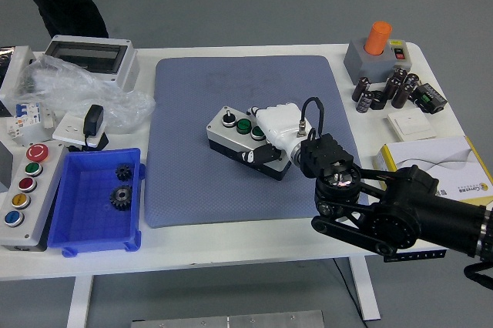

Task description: Pick up the button,place it on the desk,press the button,press the button

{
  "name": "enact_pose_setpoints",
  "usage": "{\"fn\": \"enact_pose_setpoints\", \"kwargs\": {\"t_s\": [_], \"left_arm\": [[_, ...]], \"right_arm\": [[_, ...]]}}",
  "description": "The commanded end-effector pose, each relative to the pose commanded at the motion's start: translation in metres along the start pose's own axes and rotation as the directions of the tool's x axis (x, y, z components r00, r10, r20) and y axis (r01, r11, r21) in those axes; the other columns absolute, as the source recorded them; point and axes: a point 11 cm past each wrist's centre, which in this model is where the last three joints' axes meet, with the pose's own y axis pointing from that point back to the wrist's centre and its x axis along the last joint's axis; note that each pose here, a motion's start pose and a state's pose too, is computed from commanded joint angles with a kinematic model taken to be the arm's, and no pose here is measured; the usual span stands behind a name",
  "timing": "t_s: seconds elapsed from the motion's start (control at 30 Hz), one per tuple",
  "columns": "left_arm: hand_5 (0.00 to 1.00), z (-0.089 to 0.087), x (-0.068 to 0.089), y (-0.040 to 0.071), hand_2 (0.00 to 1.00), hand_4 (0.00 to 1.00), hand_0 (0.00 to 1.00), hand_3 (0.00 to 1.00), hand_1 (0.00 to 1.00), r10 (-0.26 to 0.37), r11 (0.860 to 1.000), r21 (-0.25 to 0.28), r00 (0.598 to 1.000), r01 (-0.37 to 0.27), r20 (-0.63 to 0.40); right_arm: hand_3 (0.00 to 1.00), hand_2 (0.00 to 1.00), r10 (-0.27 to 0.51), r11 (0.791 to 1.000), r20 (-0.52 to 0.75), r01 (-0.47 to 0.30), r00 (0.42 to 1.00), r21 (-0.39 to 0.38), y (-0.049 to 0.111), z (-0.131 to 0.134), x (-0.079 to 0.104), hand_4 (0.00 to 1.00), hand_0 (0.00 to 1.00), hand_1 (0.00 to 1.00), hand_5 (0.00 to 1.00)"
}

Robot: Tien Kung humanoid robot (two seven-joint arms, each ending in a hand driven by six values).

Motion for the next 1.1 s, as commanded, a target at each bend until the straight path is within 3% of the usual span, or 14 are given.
{"fn": "enact_pose_setpoints", "kwargs": {"t_s": [0.03, 0.23, 0.8, 0.83, 1.0, 1.03, 1.1], "left_arm": [[0.341, 0.0, 0.0, 0.0, 0.61, 0.663, 0.617, 0.636, 0.65, 0.001, 1.0, -0.001, 1.0, -0.001, 0.0], [0.343, 0.0, 0.001, 0.0, 0.61, 0.664, 0.617, 0.638, 0.65, 0.004, 1.0, -0.001, 1.0, -0.004, 0.001], [0.351, 0.003, 0.001, 0.0, 0.611, 0.662, 0.617, 0.641, 0.65, 0.003, 1.0, -0.007, 1.0, -0.003, 0.005], [0.355, 0.003, 0.001, 0.0, 0.61, 0.661, 0.617, 0.64, 0.65, 0.003, 1.0, -0.007, 1.0, -0.003, 0.006], [0.355, 0.004, 0.001, 0.0, 0.61, 0.661, 0.617, 0.64, 0.65, 0.002, 1.0, -0.008, 1.0, -0.002, 0.007], [0.356, 0.004, 0.0, 0.0, 0.61, 0.66, 0.616, 0.641, 0.65, 0.002, 1.0, -0.008, 1.0, -0.001, 0.007], [0.356, 0.004, 0.0, 0.0, 0.61, 0.66, 0.616, 0.641, 0.65, 0.001, 1.0, -0.008, 1.0, -0.001, 0.007]], "right_arm": [[0.328, 0.462, 0.006, 0.999, -0.014, -0.006, 1.0, 0.032, 0.001, -0.003, -0.001, 0.615, 0.587, 0.587, 0.002], [0.328, 0.471, 0.033, 0.991, -0.049, -0.026, 0.998, 0.133, 0.005, -0.008, -0.003, 0.612, 0.6, 0.601, 0.002], [0.33, 0.482, 0.092, 0.96, -0.111, -0.058, 0.99, 0.274, 0.003, -0.002, -0.001, 0.608, 0.605, 0.614, 0.002], [0.336, 0.54, 0.094, 0.958, -0.12, -0.057, 0.988, 0.282, 0.003, -0.002, -0.002, 0.596, 0.612, 0.629, 0.002], [0.336, 0.54, 0.095, 0.952, -0.167, -0.041, 0.981, 0.305, 0.001, 0.0, -0.004, 0.596, 0.612, 0.629, 0.002], [0.345, 0.646, 0.096, 0.95, -0.175, -0.038, 0.98, 0.308, 0.0, 0.001, -0.004, 0.544, 0.634, 0.655, 0.002], [0.345, 0.646, 0.099, 0.947, -0.191, -0.034, 0.977, 0.319, -0.002, 0.002, -0.003, 0.544, 0.634, 0.655, 0.002]]}}
